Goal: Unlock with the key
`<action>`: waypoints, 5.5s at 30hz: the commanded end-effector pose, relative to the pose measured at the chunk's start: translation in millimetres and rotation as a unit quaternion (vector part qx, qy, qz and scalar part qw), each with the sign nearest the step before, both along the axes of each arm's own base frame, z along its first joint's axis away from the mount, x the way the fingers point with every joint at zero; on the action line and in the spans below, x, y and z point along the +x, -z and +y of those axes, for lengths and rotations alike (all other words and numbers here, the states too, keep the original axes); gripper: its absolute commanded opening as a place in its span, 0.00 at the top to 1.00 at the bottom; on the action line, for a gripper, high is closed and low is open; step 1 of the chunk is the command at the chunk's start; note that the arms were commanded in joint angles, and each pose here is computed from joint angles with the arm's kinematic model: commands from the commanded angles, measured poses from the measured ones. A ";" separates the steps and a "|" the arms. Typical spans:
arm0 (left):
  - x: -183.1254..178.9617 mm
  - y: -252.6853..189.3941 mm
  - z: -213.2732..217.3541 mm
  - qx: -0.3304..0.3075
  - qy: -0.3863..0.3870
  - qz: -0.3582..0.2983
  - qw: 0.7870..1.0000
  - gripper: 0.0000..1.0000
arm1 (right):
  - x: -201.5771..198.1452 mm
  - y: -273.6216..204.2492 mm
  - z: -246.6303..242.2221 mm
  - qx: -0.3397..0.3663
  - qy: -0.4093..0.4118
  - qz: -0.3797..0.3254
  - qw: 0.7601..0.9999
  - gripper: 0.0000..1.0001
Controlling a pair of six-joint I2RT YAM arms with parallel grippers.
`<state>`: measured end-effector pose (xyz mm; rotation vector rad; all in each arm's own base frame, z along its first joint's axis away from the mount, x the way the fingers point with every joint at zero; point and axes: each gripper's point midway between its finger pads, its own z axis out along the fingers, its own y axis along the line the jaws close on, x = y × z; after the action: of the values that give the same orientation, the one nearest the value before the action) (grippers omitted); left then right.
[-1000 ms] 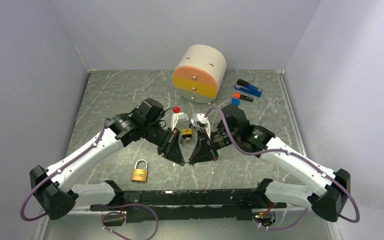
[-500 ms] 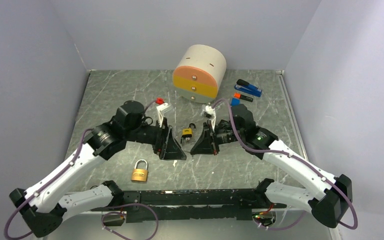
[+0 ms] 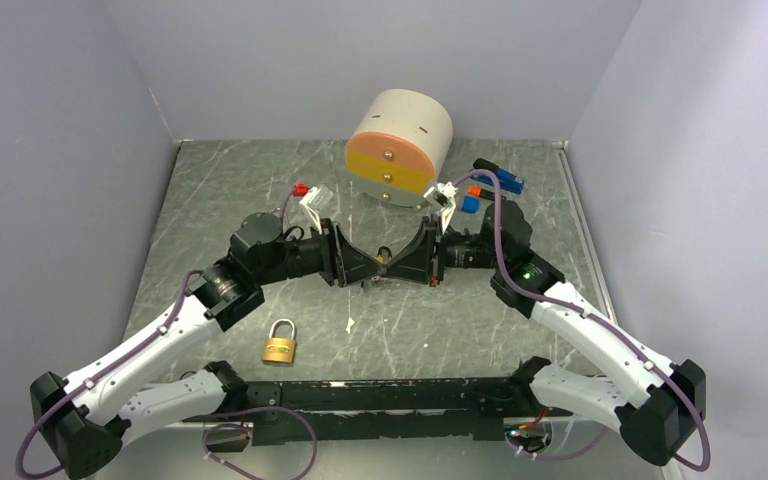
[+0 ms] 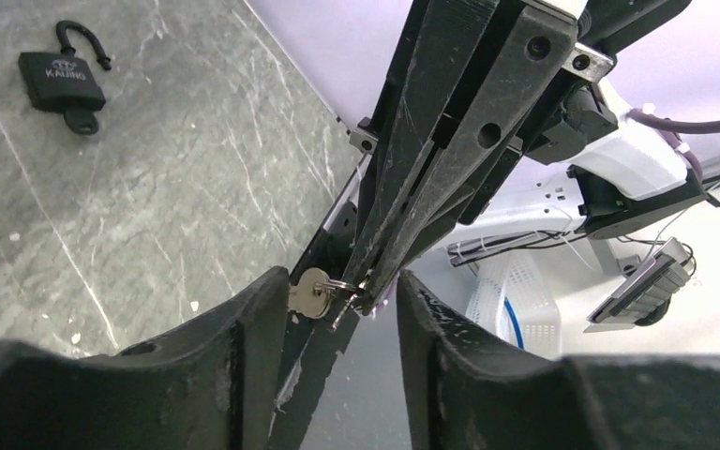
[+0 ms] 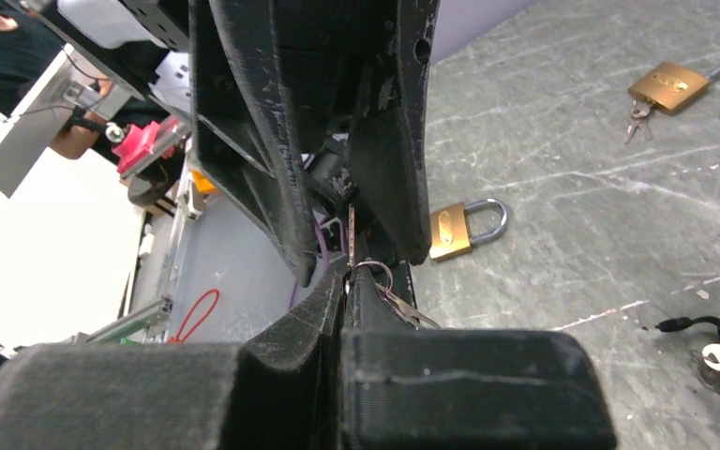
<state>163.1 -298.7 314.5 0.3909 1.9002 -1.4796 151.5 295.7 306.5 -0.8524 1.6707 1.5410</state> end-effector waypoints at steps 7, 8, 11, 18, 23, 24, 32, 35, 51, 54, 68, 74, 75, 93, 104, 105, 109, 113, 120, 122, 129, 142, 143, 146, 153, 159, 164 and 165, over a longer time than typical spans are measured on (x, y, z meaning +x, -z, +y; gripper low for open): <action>0.2 -43.4 -4.2 -0.044 0.010 -0.055 0.997 0.89 | 1.0 -32.3 -3.0 0.048 0.007 -0.022 0.999 1.00; 0.4 -44.7 -3.3 -0.044 0.008 -0.058 0.997 0.93 | 1.2 -32.6 -3.5 0.049 0.008 -0.021 0.999 1.00; -0.4 -49.4 -1.8 -0.046 0.008 -0.069 0.997 0.97 | 2.7 -33.1 -4.6 0.051 0.010 -0.017 0.998 1.00; 20.2 -23.6 16.2 0.047 -0.064 -0.052 0.995 0.97 | 29.4 -21.0 -13.0 0.002 0.094 -0.016 0.995 0.49; 50.0 59.1 69.7 0.285 -0.199 0.073 0.935 0.98 | 80.0 12.5 -37.6 -0.099 0.256 0.033 0.961 0.42; 52.0 73.6 78.5 0.327 -0.214 0.095 0.916 0.98 | 84.0 19.5 -39.6 -0.115 0.265 0.042 0.956 0.42; 38.1 139.2 98.7 0.520 -0.205 0.216 0.801 0.97 | 88.9 37.1 -41.7 -0.136 0.279 0.063 0.948 0.43; 47.2 119.8 79.7 0.454 -0.197 0.176 0.851 0.97 | 84.2 36.3 -38.7 -0.129 0.262 0.053 0.955 0.41; 11.0 -20.2 0.0 0.118 0.034 -0.131 0.984 0.97 | 22.0 -35.2 0.2 0.056 0.039 -0.017 0.998 0.26; 0.6 -40.4 -4.0 0.078 0.058 -0.160 0.982 0.97 | 10.2 -46.7 0.8 0.076 0.005 -0.030 0.997 0.29; -18.7 -74.3 -4.0 0.019 0.089 -0.194 0.977 0.97 | -16.5 -51.9 -3.6 0.094 -0.053 -0.048 0.993 0.59; -19.8 -76.8 -3.2 0.015 0.088 -0.197 0.976 0.97 | -16.3 -50.5 -3.5 0.093 -0.052 -0.049 0.993 0.92; -19.4 -76.5 -3.3 0.016 0.088 -0.197 0.976 0.97 | -15.5 -50.6 -3.3 0.093 -0.051 -0.048 0.993 0.97; 72.0 36.0 153.7 0.287 -0.453 0.078 0.840 0.06 | 20.9 -12.7 -12.1 0.040 0.081 -0.035 0.995 1.00; 7.1 191.3 175.5 0.409 -0.454 0.307 0.729 0.06 | 27.9 10.4 -11.9 0.007 0.094 -0.016 0.995 1.00; 2.5 203.0 176.2 0.415 -0.449 0.323 0.723 0.06 | 27.9 11.1 -11.5 0.005 0.093 -0.014 0.996 1.00; -4.6 231.6 179.3 0.423 -0.442 0.364 0.702 0.06 | 28.7 13.8 -9.8 0.003 0.089 -0.008 0.996 1.00; -9.2 260.9 184.8 0.437 -0.440 0.394 0.678 0.06 | 29.4 15.3 -9.9 -0.001 0.090 -0.007 0.996 1.00; -10.9 290.4 184.0 0.437 -0.420 0.405 0.685 0.06 | 29.4 16.6 -11.5 -0.005 0.095 -0.007 0.995 1.00; -14.9 294.9 185.1 0.440 -0.415 0.407 0.685 0.06 | 29.9 17.4 -11.7 -0.005 0.097 -0.007 0.995 1.00; -20.4 297.0 175.3 0.438 -0.399 0.439 0.676 0.29 | 33.3 23.1 -10.1 -0.013 0.098 -0.002 0.995 1.00; 5.7 273.4 174.5 0.421 -0.465 0.435 0.646 0.06 | 35.7 26.8 -13.2 -0.023 0.110 -0.009 0.994 1.00; 5.0 272.4 176.0 0.421 -0.467 0.434 0.646 0.06 | 35.9 27.3 -13.6 -0.023 0.111 -0.008 0.993 1.00; 0.6 274.2 182.8 0.424 -0.474 0.432 0.639 0.06 | 36.6 29.0 -14.1 -0.025 0.113 -0.008 0.993 1.00; 26.1 261.6 170.0 0.405 -0.453 0.382 0.696 0.39 | 36.1 31.2 -13.1 -0.026 0.108 -0.006 0.994 1.00; 24.8 271.1 187.4 0.448 -0.482 0.382 0.649 0.49 | 35.0 30.7 -13.2 -0.025 0.107 -0.006 0.994 1.00; 33.6 282.3 184.2 0.457 -0.477 0.379 0.648 0.52 | 34.2 30.2 -13.7 -0.024 0.107 -0.007 0.994 1.00; 37.1 283.9 182.2 0.453 -0.474 0.378 0.653 0.53 | 34.5 29.9 -13.8 -0.024 0.107 -0.007 0.994 1.00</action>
<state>182.9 -115.3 29.0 -0.9018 2.7349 0.2040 185.6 283.4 264.4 -0.6659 1.8005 1.3615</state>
